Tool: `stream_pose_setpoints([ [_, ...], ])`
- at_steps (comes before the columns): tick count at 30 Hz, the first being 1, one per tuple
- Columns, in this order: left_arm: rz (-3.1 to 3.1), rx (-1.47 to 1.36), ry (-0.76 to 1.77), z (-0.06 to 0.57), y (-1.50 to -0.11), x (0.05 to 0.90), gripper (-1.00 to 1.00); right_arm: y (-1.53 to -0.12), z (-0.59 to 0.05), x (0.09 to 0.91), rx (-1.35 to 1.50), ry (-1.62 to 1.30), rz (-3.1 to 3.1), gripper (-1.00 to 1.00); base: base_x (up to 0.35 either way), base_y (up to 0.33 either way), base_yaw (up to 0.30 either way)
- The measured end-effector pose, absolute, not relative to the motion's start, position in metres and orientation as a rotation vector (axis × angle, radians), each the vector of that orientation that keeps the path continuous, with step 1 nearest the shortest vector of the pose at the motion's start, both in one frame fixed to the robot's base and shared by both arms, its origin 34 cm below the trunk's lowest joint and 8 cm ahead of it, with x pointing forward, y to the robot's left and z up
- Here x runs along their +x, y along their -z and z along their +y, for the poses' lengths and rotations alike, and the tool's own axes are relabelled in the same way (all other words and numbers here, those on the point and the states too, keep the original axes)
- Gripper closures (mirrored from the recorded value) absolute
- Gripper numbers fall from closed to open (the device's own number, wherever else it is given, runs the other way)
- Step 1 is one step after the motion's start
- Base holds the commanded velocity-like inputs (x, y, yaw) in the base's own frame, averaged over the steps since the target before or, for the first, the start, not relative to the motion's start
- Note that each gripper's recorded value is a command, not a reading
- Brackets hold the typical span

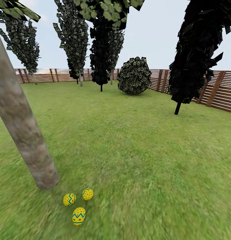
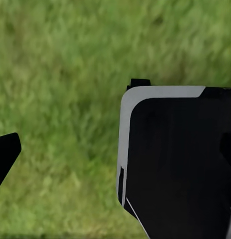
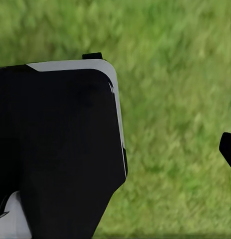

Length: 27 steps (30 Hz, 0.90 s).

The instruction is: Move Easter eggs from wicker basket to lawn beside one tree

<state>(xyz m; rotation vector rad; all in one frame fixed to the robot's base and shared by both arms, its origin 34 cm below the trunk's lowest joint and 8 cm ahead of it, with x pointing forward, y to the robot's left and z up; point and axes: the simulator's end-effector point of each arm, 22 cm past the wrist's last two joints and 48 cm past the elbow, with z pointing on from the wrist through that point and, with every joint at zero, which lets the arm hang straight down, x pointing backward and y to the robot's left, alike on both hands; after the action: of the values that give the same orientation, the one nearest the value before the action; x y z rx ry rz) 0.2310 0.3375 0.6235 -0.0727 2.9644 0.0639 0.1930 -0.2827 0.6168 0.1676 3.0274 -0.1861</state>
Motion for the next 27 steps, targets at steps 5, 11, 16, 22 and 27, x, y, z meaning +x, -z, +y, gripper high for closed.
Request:
stream_pose_setpoints([
  [5, 2.965, -0.074, -0.063, 0.3372, -0.6235, 0.2307, -1.00, -0.6167, -0.2827, 0.1925, 0.172, 0.184, 3.029, -1.00, 0.000, 0.000, 0.000],
  [11, 2.966, -0.074, -0.063, 0.3371, -0.6234, 0.2306, -1.00, -0.6167, -0.2820, 0.1924, 0.172, 0.182, 3.030, -1.00, 0.000, 0.000, 0.000],
  [16, 2.967, -0.074, -0.064, 0.3374, -0.6234, 0.2304, -1.00, -0.6167, -0.2814, 0.1929, 0.164, 0.181, 3.029, -1.00, 0.000, 0.000, 0.000],
  [22, 2.965, -0.075, -0.063, 0.3373, -0.6235, 0.2311, -1.00, -0.6167, -0.2823, 0.1928, 0.152, 0.183, 3.030, -1.00, 0.000, 0.000, 0.000],
  [27, 2.964, -0.075, -0.063, 0.3373, -0.6236, 0.2317, -1.00, -0.6167, -0.2827, 0.1916, 0.150, 0.185, 3.032, -1.00, 0.000, 0.000, 0.000],
])
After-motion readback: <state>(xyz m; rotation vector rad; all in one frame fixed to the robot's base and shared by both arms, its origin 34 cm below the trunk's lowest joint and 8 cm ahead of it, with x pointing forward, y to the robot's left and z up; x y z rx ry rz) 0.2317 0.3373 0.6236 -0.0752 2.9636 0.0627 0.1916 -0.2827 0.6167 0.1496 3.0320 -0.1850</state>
